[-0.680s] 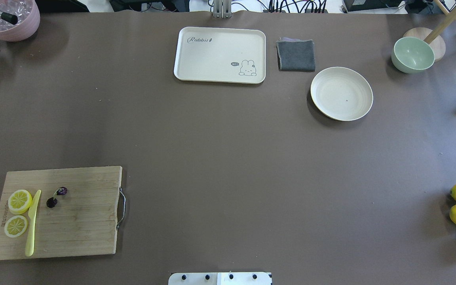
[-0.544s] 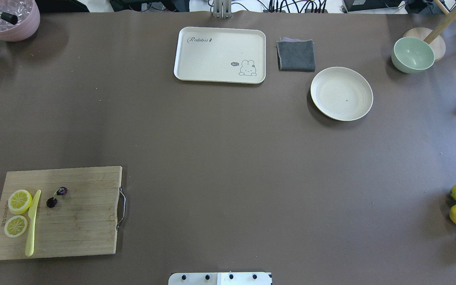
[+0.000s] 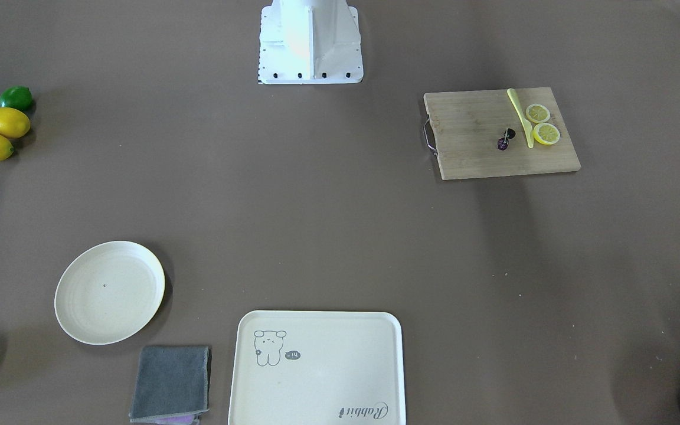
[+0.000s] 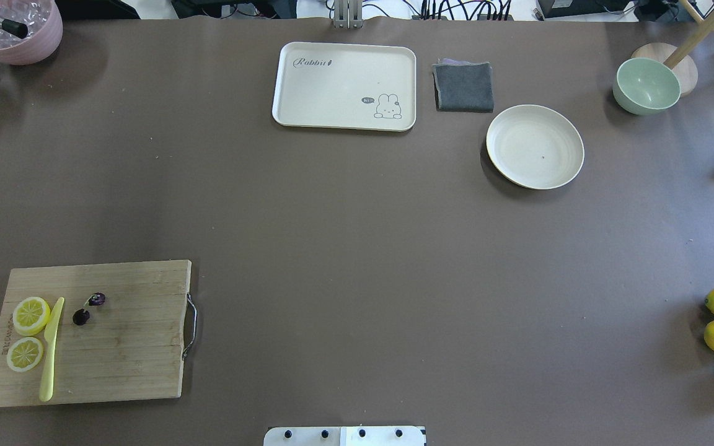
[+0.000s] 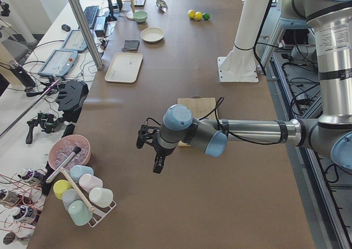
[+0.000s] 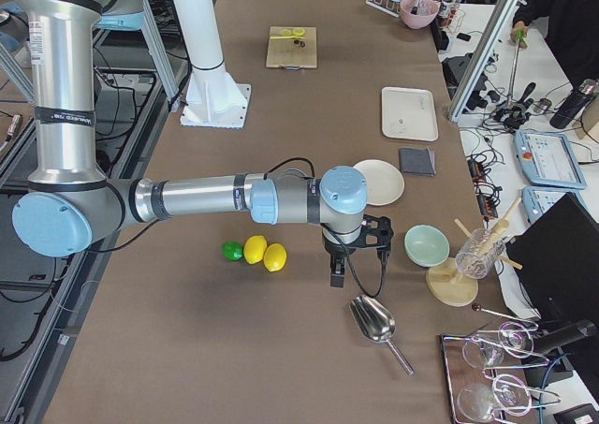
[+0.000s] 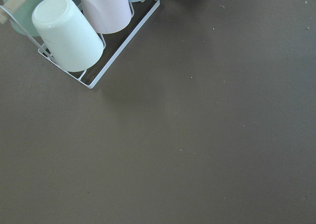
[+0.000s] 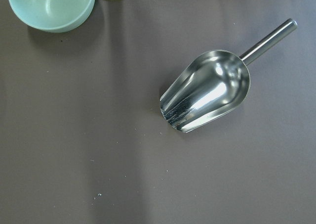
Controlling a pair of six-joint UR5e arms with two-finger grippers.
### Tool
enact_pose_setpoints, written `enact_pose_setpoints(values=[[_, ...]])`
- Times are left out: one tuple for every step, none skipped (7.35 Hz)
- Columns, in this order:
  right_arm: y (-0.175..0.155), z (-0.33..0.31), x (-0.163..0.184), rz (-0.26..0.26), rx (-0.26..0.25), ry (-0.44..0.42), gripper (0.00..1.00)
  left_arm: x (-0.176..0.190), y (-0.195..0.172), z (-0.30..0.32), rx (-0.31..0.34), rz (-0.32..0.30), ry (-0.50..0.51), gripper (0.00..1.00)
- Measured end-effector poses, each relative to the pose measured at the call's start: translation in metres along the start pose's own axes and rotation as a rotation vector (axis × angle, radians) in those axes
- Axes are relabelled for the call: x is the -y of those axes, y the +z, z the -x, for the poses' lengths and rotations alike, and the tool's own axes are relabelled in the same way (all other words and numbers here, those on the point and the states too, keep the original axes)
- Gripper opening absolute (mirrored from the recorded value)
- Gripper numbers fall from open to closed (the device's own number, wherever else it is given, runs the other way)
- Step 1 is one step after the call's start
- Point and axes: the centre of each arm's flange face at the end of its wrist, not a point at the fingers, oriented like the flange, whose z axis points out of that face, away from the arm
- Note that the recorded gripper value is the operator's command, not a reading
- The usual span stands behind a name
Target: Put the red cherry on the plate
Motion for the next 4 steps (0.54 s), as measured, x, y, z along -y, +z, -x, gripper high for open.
enact_pose_setpoints(values=[[-0.0012,0.0016,0.0011,-0.003,0.001,-0.003,1.0,0.0,0.0007,0.0006,0.0,0.001,-0.001,0.98],[-0.0021,0.0031,0.0024,-0.005,0.002,-0.006,1.0,-0.0004,0.0019,0.0017,0.001,0.004,-0.004,0.98],[-0.0024,0.0037,0.003,-0.005,0.002,-0.008,1.0,-0.0006,0.0036,0.0033,0.001,0.005,-0.006,0.98],[-0.0025,0.004,0.0031,-0.006,0.002,-0.009,1.0,-0.0007,0.0054,0.0052,0.003,0.008,-0.008,0.98]])
